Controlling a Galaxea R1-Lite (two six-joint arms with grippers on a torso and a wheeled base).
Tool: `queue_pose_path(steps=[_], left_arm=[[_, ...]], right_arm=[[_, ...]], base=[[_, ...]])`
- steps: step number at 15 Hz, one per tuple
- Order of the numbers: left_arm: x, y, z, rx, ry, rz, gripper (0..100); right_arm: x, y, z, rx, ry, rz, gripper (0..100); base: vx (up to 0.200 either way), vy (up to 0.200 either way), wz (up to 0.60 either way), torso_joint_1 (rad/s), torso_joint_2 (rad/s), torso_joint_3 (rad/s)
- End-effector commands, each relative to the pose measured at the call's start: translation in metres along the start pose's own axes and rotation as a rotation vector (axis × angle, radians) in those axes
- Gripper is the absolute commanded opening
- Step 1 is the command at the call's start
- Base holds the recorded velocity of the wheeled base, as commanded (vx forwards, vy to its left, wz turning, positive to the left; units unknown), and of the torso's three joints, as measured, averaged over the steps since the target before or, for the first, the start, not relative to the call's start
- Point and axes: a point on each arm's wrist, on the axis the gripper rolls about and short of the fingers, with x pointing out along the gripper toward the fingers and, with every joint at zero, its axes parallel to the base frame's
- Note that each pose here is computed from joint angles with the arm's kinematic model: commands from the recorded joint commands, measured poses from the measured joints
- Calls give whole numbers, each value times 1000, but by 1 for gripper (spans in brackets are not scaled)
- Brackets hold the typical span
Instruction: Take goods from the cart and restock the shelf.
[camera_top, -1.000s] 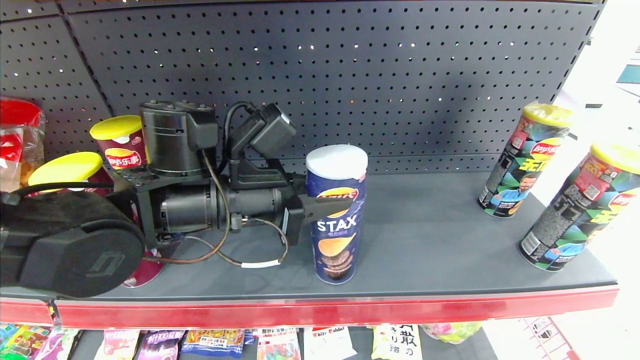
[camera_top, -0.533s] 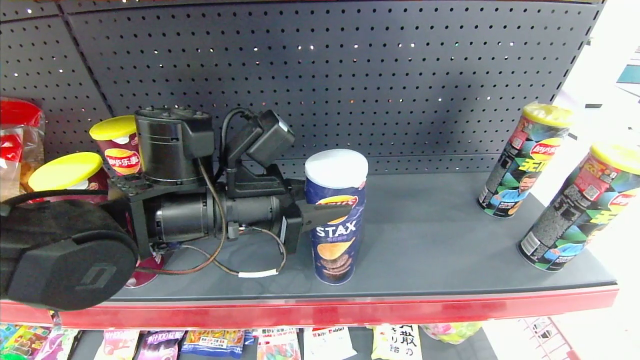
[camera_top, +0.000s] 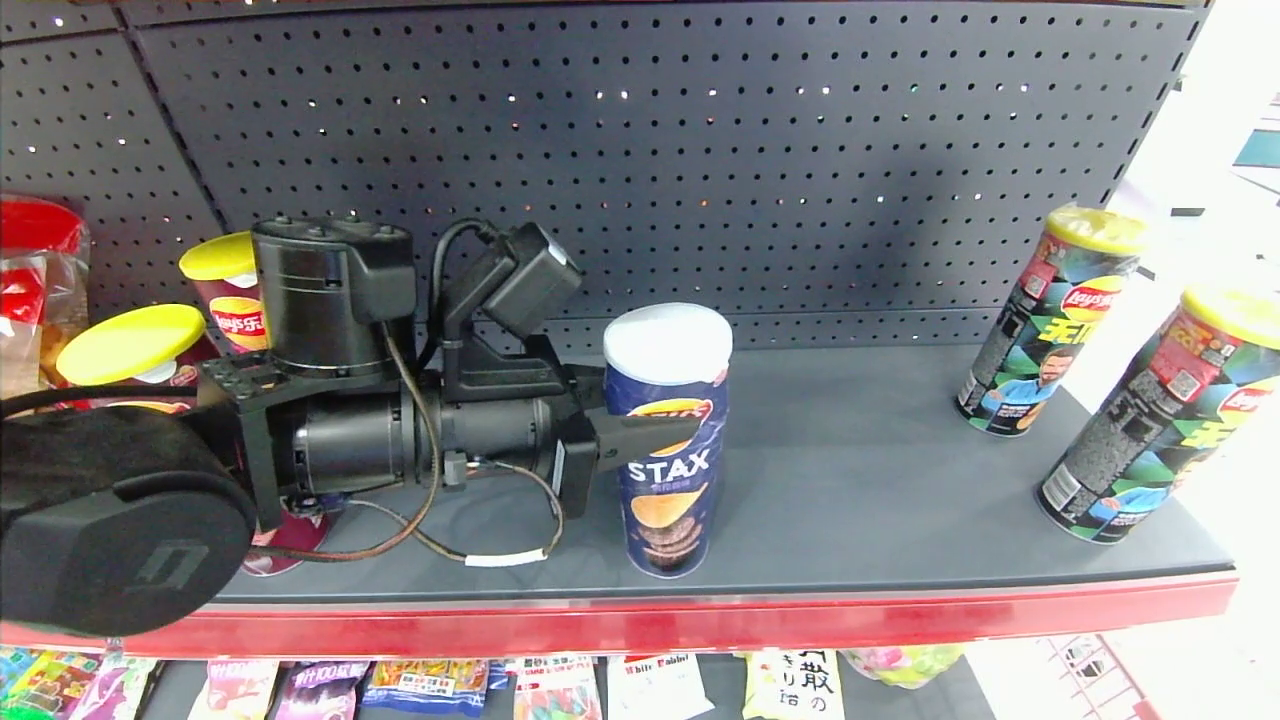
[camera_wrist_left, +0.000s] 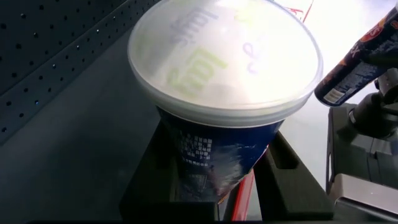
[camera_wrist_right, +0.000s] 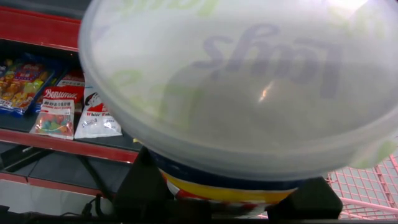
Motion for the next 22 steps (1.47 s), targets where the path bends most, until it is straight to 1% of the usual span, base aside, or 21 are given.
queue_pose_path(steps=[1, 3, 8, 11, 12, 16, 19, 20, 21, 22], left_arm=[[-1, -2, 3, -3, -10, -1, 0], [-2, -2, 2, -5, -7, -2, 0], [-4, -4, -8, -18, 22, -2, 0], [-3, -4, -9, -17, 23, -1, 0], [-3, -4, -9, -17, 25, 8, 100], [-6, -5, -9, -23, 26, 16, 100], [-20, -13, -16, -35, 43, 23, 100], [-33, -18, -22, -45, 54, 34, 100], [-38, -20, -23, -47, 55, 38, 100], [-50, -24, -25, -50, 52, 53, 100]], right_arm=[[0, 0, 0, -1, 0, 1, 0], [0, 0, 0, -1, 1, 1, 0], [0, 0, 0, -1, 1, 1, 0], [0, 0, 0, 0, 3, 1, 0], [0, 0, 0, -1, 1, 1, 0], [0, 0, 0, 0, 4, 3, 0], [-1, -1, 8, -1, 2, 15, 0], [0, -4, 26, -1, 15, 37, 0], [1, -5, 35, 0, 18, 59, 0], [5, -7, 63, 5, 22, 151, 0]], base=[[0, 0, 0, 0, 0, 0], [0, 0, 0, 0, 0, 0], [0, 0, 0, 0, 0, 0], [0, 0, 0, 0, 0, 0], [0, 0, 0, 0, 0, 0], [0, 0, 0, 0, 0, 0], [0, 0, 0, 0, 0, 0], [0, 0, 0, 0, 0, 0], [0, 0, 0, 0, 0, 0], [0, 0, 0, 0, 0, 0]])
